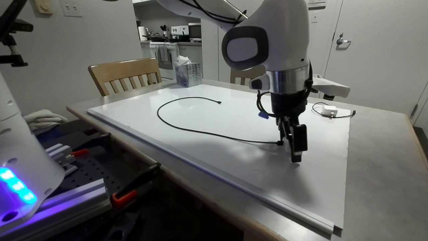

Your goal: Lay the charger across the board

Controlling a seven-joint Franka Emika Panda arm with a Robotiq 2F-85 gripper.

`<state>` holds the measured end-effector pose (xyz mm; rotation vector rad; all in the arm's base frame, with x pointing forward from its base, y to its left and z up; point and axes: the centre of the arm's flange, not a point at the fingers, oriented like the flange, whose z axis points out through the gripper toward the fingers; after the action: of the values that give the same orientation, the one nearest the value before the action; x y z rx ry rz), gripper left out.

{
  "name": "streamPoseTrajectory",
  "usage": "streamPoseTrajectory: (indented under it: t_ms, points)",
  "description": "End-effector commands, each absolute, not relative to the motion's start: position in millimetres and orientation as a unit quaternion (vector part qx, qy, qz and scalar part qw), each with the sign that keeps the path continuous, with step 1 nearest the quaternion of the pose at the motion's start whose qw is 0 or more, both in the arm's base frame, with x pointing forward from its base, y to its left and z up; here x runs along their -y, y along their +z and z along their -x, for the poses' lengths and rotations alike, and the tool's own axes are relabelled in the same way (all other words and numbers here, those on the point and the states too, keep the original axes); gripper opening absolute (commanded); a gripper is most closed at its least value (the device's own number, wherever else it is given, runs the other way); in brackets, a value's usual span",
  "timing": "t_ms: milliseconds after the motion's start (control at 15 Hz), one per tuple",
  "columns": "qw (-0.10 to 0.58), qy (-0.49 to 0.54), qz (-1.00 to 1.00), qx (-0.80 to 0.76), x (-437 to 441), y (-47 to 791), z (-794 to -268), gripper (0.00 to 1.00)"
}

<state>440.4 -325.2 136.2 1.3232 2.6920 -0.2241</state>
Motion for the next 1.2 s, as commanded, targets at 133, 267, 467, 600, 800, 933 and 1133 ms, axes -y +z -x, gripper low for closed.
streamPoseTrajectory:
  t_ms: [133, 267, 467, 600, 800, 933, 1133]
  points:
    - [0.026, -0.034, -0.388, -0.92, 292.3, 158.4, -481.0, 1.0]
    - [0.008, -0.03, -0.359, -0.933, 277.7, 165.4, -490.1, 1.0]
    - [-0.015, -0.04, -0.311, -0.949, 253.6, 177.6, -499.3, 1.0]
    - [-0.029, -0.038, -0.275, -0.96, 239.2, 183.3, -508.3, 1.0]
    - [-0.072, -0.03, -0.186, -0.979, 217.2, 183.6, -525.6, 1.0]
    - [-0.091, -0.024, -0.136, -0.986, 203.8, 185.7, -536.0, 1.0]
    - [-0.122, -0.016, -0.056, -0.991, 184.4, 187.3, -546.3, 1.0]
